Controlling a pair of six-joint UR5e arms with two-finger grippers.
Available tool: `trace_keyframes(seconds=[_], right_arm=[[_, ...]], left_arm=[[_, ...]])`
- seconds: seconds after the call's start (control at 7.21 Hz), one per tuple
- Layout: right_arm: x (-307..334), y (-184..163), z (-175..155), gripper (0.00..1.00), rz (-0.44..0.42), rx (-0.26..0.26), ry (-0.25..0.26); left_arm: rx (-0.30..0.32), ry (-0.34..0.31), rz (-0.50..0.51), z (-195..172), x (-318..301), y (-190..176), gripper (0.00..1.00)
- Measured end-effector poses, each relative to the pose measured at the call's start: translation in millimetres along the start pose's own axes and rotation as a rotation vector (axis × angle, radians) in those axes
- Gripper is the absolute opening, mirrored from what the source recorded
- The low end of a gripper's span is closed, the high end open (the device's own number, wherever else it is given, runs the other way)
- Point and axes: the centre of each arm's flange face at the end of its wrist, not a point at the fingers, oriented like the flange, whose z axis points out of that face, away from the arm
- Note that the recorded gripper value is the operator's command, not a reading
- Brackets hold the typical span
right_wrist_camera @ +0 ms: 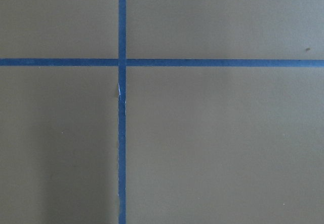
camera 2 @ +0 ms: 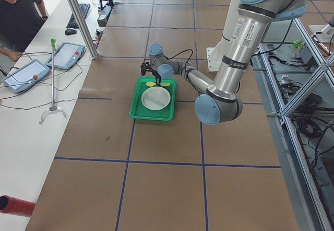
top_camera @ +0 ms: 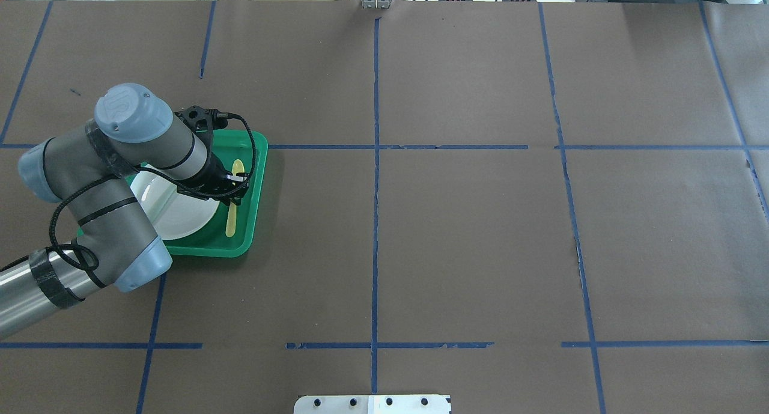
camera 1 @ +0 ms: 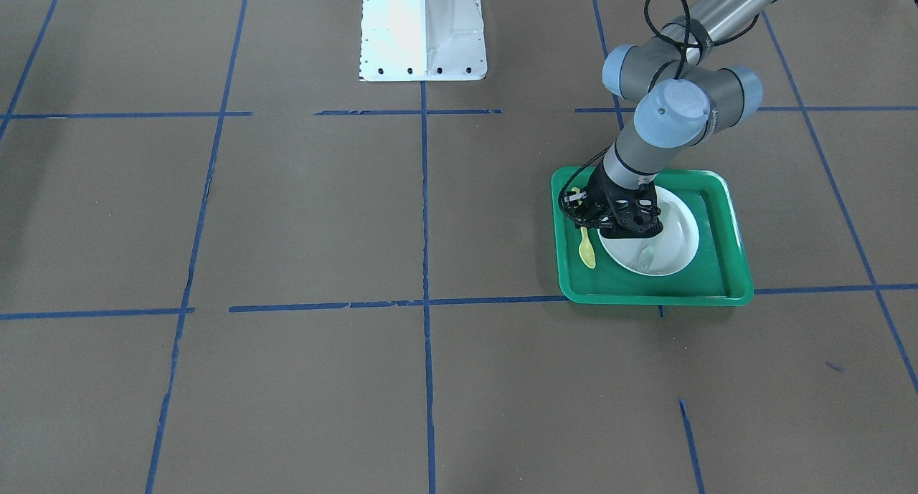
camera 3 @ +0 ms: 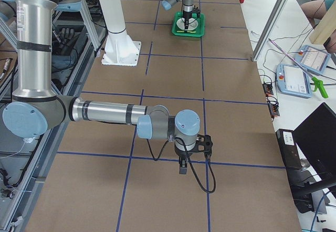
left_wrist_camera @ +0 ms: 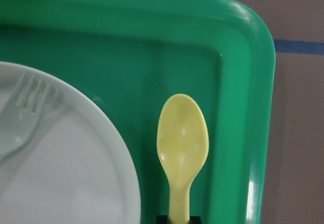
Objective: Place spoon
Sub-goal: 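Carry the yellow spoon off the plate and set it on the tray, then open the left gripper and lift it away from the tray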
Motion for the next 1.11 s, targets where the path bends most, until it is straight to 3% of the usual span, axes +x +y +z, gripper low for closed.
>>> trace_keyframes(seconds=[0.28,0.69,1.11], right_arm=[[0,0,0,1.0,0.0,-0.001,0.0],[0,0,0,1.0,0.0,0.0,0.0],[0,0,0,1.0,0.001,-0.001,0.0]], left_arm=[[0.0,-0.001,0.001,1,0,0,0.37],[0.006,0.004,0.002,-3,1,-2,0.37],[0.089,0.015,-0.014,-54,-29,-45,0.41]])
